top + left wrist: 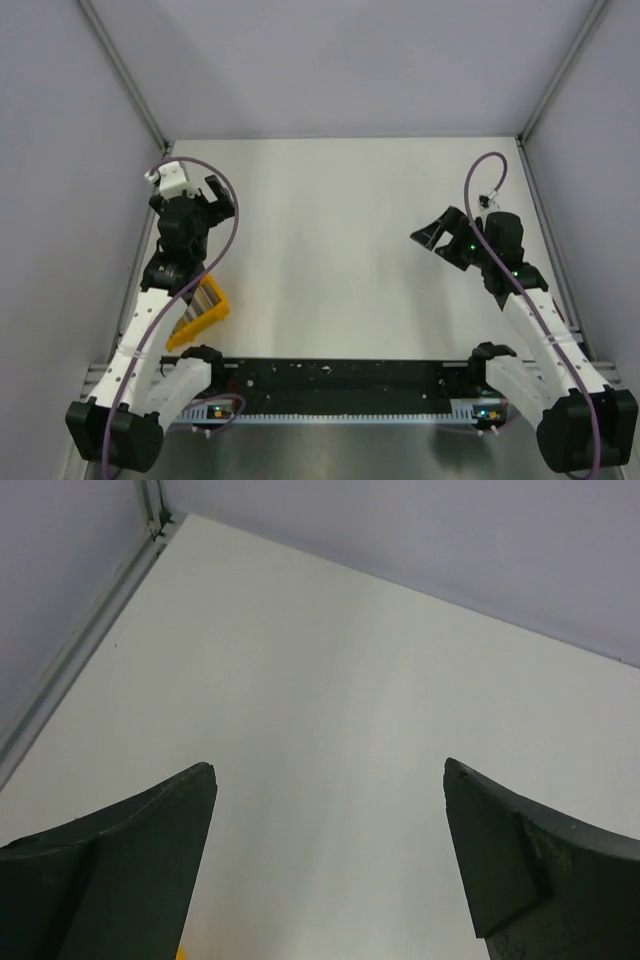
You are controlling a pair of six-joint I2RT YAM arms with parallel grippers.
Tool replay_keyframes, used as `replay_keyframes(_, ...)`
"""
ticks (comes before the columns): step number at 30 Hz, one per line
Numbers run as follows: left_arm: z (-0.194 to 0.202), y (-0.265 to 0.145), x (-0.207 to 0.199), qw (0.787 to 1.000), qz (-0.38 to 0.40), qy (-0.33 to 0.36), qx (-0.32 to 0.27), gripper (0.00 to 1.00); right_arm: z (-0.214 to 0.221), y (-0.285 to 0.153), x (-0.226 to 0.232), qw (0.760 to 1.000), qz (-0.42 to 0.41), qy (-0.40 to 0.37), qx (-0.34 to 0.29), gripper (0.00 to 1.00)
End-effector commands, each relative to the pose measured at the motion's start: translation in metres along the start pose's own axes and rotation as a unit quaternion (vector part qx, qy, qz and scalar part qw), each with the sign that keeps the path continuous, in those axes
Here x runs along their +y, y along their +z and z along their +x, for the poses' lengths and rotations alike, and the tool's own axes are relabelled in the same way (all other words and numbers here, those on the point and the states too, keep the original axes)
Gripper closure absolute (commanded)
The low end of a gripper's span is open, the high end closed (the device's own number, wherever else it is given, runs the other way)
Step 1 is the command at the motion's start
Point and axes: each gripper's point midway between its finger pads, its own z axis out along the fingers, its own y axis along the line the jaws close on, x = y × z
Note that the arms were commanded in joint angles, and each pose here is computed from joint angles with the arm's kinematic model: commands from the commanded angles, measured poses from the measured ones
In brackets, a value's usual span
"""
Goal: Put the credit cards into the card holder
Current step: Move the storage box to the center of the board.
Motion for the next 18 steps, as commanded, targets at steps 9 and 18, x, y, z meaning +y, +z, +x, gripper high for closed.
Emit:
replay_keyframes(9, 0.064, -0.044, 0.001, 0.97, -0.047, -0.149, 0.186, 0.02, 0.033, 0.008, 0.028, 0.989, -0.079, -0.01, 0.121, 0.01)
replay_keyframes(18, 0.119, -0.077, 0.036, 0.942, -0.132, -0.125, 0.281, 0.02, 0.049, 0.0, 0.034, 0.987, -0.065, -0.036, 0.142, 0.01)
